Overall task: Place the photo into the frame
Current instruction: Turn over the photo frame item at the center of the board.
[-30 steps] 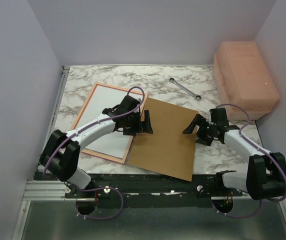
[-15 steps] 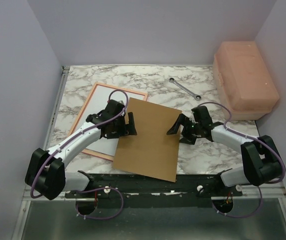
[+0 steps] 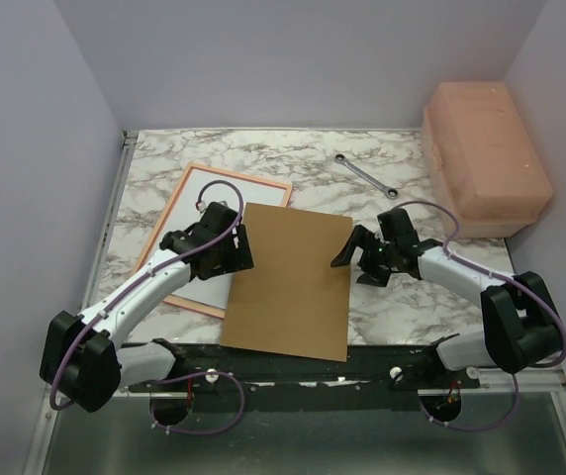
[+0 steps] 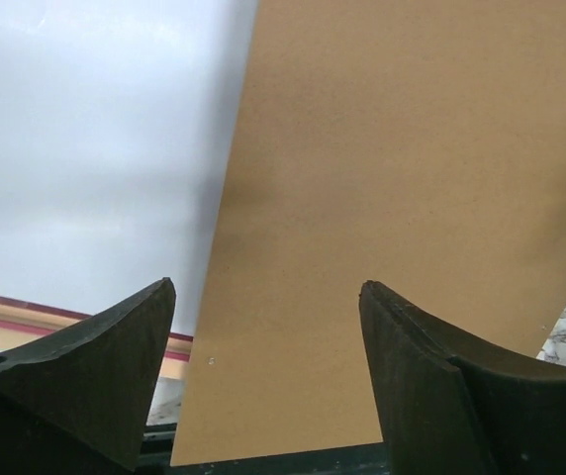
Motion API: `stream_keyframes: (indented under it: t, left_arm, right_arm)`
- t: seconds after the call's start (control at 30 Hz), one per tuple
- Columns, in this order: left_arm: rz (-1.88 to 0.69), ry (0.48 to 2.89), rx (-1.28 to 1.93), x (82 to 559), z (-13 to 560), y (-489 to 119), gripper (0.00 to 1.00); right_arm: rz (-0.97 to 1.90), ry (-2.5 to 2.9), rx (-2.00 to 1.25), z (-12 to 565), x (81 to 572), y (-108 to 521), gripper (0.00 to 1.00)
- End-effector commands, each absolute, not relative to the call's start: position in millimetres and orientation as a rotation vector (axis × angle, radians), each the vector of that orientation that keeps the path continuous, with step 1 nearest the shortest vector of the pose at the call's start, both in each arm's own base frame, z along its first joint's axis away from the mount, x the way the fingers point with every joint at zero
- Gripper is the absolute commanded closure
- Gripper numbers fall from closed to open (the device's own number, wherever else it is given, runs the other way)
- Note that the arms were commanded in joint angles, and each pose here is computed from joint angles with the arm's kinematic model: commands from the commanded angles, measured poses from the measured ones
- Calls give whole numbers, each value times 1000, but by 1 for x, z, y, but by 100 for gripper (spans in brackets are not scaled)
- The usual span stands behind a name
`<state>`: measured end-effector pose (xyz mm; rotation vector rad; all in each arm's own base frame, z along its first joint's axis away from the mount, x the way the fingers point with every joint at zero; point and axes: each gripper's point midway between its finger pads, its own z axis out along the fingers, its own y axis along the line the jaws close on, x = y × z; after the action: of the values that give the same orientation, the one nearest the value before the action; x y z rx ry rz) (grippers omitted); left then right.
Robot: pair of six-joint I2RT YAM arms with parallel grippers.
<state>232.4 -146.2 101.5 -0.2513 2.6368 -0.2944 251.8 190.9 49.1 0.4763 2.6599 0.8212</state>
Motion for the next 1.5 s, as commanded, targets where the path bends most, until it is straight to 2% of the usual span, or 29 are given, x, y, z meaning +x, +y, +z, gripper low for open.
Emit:
stream_keyframes:
  t: [0.0, 0.1, 0.17, 0.47, 0.57, 0.73, 1.03, 1.13, 1.2, 1.27, 1.33, 1.4, 1.47]
  left_arm:
    - [-398, 2584, -240, 238, 104, -158, 32]
    - [-449, 2594, -221, 238, 97, -166, 50]
    - [-450, 2613, -223, 237, 89, -168, 55]
    - [-366, 2735, -240, 232, 41, -166, 56]
    - [-315, 2783, -247, 227, 26, -161, 60]
    - [-297, 2798, -243, 226, 18, -160, 60]
    - [-334, 2762, -228, 229, 30, -162, 57]
    - [-363, 2734, -218, 231, 37, -165, 54]
    - [-377, 2714, -214, 233, 42, -165, 51]
    - [-409, 2696, -207, 234, 49, -168, 48]
    - [-448, 2674, -198, 234, 57, -172, 45]
    - [-483, 2636, -185, 236, 68, -174, 44]
    - [-540, 2582, -158, 237, 84, -178, 38]
  right_arm:
    - [719, 2720, 485, 31, 236, 177, 0]
    - [734, 2734, 481, 24, 231, 177, 0]
    - [736, 2745, 486, 20, 228, 177, 0]
    - [837, 2753, 469, 10, 224, 187, 0]
    - [874, 2757, 460, 6, 222, 191, 0]
    - [926, 2746, 456, 6, 219, 195, 1]
    - [1242, 2576, 405, 62, 223, 222, 18]
    - [1295, 2530, 398, 78, 225, 226, 28]
    - [1331, 2500, 385, 88, 225, 229, 40]
    - [1361, 2479, 374, 96, 226, 231, 61]
    - [1371, 2473, 347, 100, 227, 233, 97]
    - [1344, 2495, 333, 101, 227, 232, 100]
    - [1292, 2511, 315, 104, 228, 228, 100]
